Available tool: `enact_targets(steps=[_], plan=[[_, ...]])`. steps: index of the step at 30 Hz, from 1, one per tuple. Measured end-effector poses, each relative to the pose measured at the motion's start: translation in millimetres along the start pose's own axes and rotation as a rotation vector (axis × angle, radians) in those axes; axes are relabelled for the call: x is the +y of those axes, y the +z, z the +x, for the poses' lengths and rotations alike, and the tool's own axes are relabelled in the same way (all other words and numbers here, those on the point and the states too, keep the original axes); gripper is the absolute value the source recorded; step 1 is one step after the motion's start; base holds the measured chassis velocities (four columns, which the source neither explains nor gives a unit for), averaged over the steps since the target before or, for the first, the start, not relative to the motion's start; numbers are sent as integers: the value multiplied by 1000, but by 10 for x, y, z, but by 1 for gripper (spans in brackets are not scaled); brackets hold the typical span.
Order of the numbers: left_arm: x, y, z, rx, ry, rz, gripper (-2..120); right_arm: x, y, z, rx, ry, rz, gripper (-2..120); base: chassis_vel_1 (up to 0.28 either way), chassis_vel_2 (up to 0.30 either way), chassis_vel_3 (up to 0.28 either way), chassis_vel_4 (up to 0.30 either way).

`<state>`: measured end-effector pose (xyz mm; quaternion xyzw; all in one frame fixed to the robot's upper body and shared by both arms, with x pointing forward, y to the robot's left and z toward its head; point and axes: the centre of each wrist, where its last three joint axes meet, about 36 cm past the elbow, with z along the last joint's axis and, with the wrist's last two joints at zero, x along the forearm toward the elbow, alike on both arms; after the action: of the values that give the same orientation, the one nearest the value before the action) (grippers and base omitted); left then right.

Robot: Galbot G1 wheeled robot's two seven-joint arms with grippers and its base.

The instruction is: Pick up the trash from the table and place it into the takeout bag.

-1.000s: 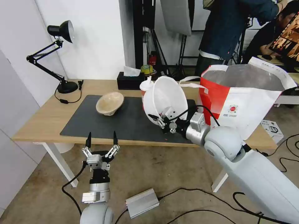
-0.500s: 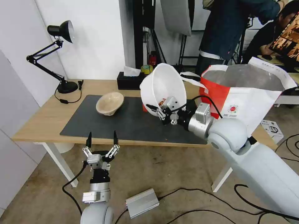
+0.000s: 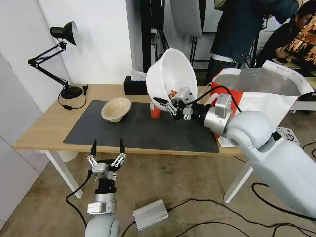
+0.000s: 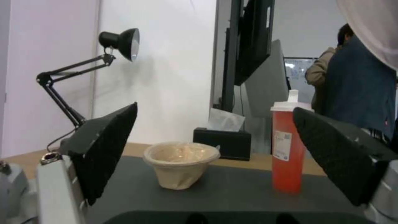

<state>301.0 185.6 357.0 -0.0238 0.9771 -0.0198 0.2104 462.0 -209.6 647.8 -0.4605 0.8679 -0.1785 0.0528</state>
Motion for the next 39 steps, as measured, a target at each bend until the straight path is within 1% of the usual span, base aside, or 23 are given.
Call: enact_targets(steps=[6, 23, 30, 39], plan=[[-6, 2, 1, 0, 1, 1, 100, -54, -81, 8, -12, 0, 10, 0, 0, 0, 0, 0], [-13, 10, 1, 0, 3, 2, 100, -369, -296, 129, -35, 64, 43, 0, 0, 0, 0, 0], [-14, 16, -7, -1, 3, 2, 100, -471, -372, 210, -5, 100, 49, 0, 0, 0, 0, 0], [-31, 49, -12, 0, 6, 6, 100, -663, -543, 331, 68, 167, 46, 0, 0, 0, 0, 0]])
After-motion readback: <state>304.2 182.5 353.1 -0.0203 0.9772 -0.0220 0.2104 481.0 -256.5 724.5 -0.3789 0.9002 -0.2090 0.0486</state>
